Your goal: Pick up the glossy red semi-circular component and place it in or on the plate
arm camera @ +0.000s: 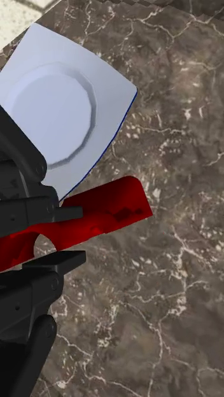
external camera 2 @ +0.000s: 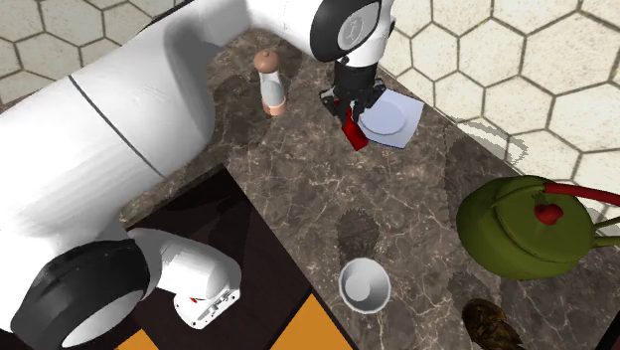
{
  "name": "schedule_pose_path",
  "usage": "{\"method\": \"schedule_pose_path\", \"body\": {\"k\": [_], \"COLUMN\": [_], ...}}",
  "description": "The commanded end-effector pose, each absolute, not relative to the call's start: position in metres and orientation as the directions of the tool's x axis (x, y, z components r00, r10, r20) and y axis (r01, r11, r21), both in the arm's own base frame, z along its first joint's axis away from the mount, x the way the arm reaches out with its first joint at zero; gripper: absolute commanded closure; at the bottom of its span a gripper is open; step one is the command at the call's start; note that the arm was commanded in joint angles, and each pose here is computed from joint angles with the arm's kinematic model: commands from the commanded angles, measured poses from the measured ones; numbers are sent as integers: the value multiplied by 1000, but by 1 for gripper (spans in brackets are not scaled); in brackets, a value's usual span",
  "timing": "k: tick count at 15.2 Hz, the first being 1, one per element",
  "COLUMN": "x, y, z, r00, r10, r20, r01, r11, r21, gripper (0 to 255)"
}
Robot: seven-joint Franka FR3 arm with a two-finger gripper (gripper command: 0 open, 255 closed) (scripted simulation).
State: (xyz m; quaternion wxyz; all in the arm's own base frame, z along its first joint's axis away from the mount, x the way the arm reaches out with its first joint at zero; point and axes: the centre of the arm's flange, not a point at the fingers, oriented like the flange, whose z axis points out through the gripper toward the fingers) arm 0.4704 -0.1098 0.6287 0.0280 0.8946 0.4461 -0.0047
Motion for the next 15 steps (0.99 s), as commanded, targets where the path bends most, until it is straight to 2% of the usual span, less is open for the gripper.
{"method": "schedule_pose_path", "body": {"k": [1, 12, 15], "x": [496, 643, 643], "y": [-111, -135, -135], "z": [627, 635, 619], "r00": [601, 601, 601], "r10": [798, 798, 798], "r20": [-33, -33, -33], "r01": [799, 799, 799], "r11": [-600, -600, -600], "r21": [47, 47, 47], "gripper": [255, 255, 255]}}
